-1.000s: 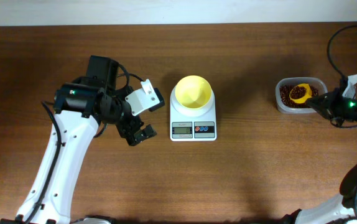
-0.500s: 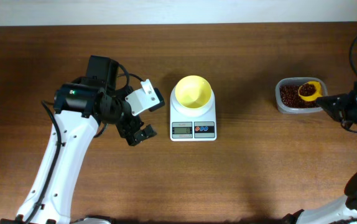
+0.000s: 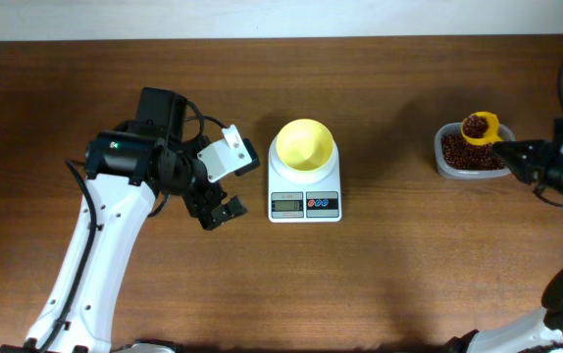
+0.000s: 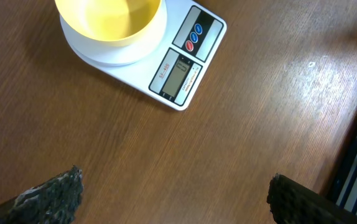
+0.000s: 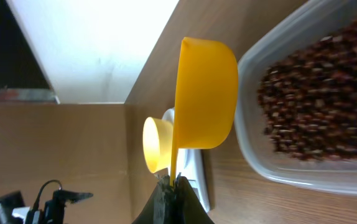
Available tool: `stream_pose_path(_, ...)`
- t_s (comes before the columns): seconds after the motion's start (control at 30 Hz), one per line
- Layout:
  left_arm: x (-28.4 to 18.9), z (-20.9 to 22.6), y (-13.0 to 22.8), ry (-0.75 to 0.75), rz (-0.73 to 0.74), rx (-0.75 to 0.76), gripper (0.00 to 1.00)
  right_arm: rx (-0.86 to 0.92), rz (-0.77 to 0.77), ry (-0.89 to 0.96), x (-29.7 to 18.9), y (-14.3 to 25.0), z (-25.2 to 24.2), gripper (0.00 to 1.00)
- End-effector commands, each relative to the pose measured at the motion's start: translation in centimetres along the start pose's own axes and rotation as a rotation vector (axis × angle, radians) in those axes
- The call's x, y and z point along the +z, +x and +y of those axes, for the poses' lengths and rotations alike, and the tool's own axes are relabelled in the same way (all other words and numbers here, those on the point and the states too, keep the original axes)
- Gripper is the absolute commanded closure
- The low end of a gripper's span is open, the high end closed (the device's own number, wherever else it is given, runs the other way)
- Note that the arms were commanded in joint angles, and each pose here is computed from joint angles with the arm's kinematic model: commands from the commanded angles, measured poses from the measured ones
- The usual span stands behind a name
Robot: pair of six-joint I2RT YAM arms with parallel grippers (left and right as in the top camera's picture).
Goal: Scoop item into bowl and weigh 50g on scale
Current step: 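Carry the filled scoop left over the yellow bowl on the scale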
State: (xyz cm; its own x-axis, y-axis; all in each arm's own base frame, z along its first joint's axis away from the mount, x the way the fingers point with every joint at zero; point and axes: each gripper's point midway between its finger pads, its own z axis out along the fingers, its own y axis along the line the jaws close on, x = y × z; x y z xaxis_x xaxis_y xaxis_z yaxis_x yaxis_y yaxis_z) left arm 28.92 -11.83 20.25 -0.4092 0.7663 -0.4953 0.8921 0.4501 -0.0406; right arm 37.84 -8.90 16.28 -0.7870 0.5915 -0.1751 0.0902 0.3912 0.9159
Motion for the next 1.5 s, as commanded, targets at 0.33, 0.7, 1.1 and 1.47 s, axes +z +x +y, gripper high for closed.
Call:
stream_pose_path(0.33,0.1,-0.1,0.1,0.011,-0.004,0.007,0.01,-0.116,0.300,-0.154,9.4,6.9,6.2,0.96)
stream_pose_path(0.7,0.1,-0.1,0.1,0.011,-0.004,0.007,0.01,-0.176,0.459,-0.203,14.1,11.6,9.4,0.96)
stream_pose_path(1.1,0.1,-0.1,0.1,0.011,-0.004,0.007,0.01,-0.356,0.523,-0.231,17.6,14.4,11.2,0.96)
stream_pose_path(1.47,0.1,-0.1,0.1,0.011,-0.004,0.007,0.01,-0.586,0.470,-0.235,19.2,13.8,11.3,0.96)
